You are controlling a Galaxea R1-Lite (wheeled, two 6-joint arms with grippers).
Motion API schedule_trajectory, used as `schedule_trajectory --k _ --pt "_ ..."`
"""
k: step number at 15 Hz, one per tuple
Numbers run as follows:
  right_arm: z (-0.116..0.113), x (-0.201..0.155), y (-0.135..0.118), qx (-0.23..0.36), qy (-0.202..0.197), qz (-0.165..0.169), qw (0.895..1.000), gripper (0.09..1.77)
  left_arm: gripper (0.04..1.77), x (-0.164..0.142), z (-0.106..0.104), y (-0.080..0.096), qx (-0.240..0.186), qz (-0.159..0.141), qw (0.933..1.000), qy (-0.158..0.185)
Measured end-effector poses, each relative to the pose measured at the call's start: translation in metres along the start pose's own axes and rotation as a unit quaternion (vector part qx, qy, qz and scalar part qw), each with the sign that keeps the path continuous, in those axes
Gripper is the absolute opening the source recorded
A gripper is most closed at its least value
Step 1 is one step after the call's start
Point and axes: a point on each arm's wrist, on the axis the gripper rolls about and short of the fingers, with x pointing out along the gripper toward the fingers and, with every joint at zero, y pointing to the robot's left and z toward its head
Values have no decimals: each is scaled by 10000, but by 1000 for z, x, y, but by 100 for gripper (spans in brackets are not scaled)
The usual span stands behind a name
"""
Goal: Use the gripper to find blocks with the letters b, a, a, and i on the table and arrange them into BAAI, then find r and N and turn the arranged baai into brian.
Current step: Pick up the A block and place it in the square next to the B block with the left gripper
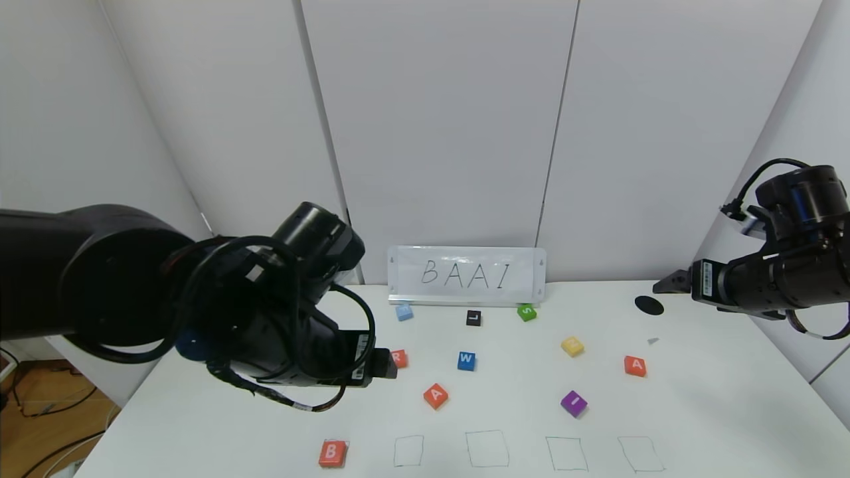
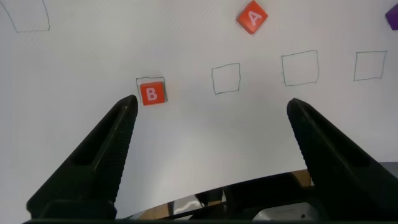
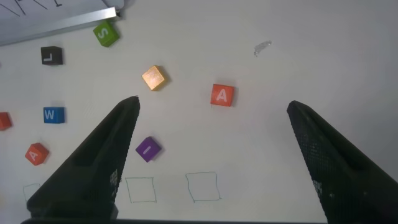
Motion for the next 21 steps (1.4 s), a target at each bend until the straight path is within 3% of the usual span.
schedule_trajectory --k 5,10,16,19,21 --pt "0 0 0 3 -3 -7 10000 171 171 10 23 -45 -221 -105 9995 197" --pt "2 0 -3 39 -27 -27 10000 171 171 39 41 -83 -1124 -7 9928 412" --pt "2 3 -4 40 0 -48 10000 171 172 91 49 -99 -2041 691 9762 239" --pt "1 6 -4 37 32 -67 10000 171 172 112 47 -103 -2342 854 9682 199" --pt "1 9 -4 34 62 -84 9999 171 172 126 45 -104 -2472 1119 9625 35"
